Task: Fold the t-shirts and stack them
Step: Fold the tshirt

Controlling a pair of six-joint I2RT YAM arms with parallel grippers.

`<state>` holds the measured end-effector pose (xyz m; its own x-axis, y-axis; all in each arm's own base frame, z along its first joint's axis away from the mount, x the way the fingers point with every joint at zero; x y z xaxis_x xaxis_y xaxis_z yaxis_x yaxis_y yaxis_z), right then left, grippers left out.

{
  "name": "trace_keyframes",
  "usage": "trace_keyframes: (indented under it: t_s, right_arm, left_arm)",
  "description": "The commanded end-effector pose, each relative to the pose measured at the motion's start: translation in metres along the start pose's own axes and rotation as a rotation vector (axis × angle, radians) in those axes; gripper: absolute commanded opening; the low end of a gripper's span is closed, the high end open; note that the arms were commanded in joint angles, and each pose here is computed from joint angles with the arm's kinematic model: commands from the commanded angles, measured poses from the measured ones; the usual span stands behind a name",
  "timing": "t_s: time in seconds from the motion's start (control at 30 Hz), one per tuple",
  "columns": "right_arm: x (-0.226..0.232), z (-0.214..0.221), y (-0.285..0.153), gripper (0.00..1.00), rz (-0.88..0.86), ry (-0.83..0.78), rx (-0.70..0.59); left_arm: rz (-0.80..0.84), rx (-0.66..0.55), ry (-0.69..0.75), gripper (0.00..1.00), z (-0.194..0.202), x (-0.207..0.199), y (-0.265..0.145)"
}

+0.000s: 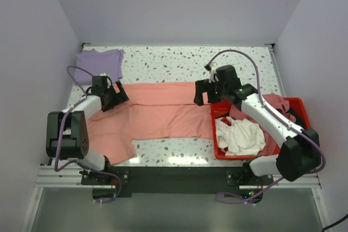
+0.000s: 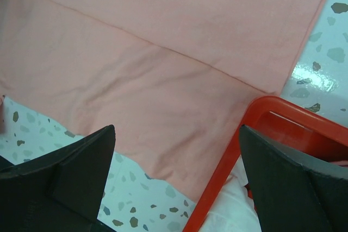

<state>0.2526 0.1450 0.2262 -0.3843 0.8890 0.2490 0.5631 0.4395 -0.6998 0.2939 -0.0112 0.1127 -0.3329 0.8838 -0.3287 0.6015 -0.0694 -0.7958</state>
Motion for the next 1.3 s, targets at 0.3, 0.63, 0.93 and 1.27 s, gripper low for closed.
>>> trace_keyframes:
  t_s: [0.3, 0.63, 0.93, 1.27]
  right_arm:
    - [0.0, 0.0, -0.002, 0.99, -0.001, -0.012, -0.016]
    - [0.0, 0.003, -0.003, 0.99, -0.001, -0.012, -0.019]
    - [-0.003, 0.005, 0.0, 0.99, 0.018, -0.016, -0.008]
    - [-0.007, 0.007, -0.003, 0.99, 0.067, -0.024, -0.001]
  left_arm:
    - [-0.023, -0.019, -0.028, 1.0, 0.025, -0.014, -0.023]
    - [-0.143, -0.106, -0.087, 1.0, 0.032, -0.019, -0.056]
    - [-0.294, -0.203, -0.044, 1.0, -0.02, -0.033, -0.048]
    - [-0.485, -0.054, -0.006, 0.84, -0.027, -0.033, -0.013]
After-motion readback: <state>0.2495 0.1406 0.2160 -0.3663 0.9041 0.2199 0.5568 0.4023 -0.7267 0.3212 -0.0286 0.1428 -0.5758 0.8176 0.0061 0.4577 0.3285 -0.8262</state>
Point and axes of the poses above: each gripper's point midway between its finger pads, its own y axis out along the fingers, its own x axis along the line the jaws close on, z = x × y, the point moved 10 cm from there along -y, back along the fingers
